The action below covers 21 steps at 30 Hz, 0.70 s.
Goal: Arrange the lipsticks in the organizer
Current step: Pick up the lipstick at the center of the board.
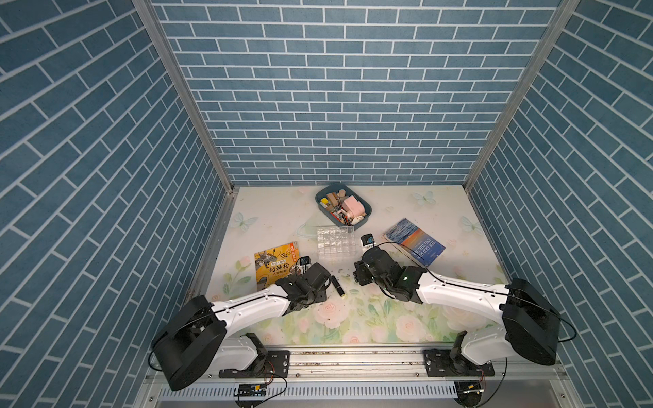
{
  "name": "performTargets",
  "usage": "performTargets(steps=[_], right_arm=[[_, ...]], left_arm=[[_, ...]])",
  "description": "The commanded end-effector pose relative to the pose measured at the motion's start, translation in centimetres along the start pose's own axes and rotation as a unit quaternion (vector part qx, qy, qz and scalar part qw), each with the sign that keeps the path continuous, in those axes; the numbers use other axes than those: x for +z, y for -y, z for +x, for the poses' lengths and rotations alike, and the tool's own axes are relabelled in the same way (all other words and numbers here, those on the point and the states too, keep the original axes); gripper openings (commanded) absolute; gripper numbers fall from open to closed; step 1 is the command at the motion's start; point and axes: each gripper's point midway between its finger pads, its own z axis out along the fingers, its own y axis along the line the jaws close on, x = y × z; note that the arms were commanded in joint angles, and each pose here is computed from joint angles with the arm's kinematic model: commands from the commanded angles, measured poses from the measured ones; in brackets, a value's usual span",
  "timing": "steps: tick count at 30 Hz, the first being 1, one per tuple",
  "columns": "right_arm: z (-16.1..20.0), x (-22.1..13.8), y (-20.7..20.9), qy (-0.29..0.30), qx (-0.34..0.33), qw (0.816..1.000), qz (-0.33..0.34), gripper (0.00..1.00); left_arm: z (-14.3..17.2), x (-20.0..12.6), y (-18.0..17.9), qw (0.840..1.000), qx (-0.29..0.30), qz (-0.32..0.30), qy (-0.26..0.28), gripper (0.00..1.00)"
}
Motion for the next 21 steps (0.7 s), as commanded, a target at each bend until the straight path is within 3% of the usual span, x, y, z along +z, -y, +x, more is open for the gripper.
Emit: performTargets(steps=[1, 15, 21], right_arm=[[-1.0, -0.3, 0.1, 0.013, 0.007, 1.0, 0.009, 0.34], [-1.7, -1.0, 0.3, 0.029, 0.011, 0.999, 0.011, 0.33], [-1.8, -1.1, 0.1, 0.03, 0.011, 0.999, 0.007, 0.33]], left_arm=[[0.1, 0.4, -0.2, 1.0, 0.0, -0.017, -0.001, 0.52], [1.1, 1.0, -1.0, 0.999, 0.017, -0.044, -0.022, 0.29], [1.4, 0.9, -1.6, 0.992, 0.07, -0.097, -0.029, 0.26]])
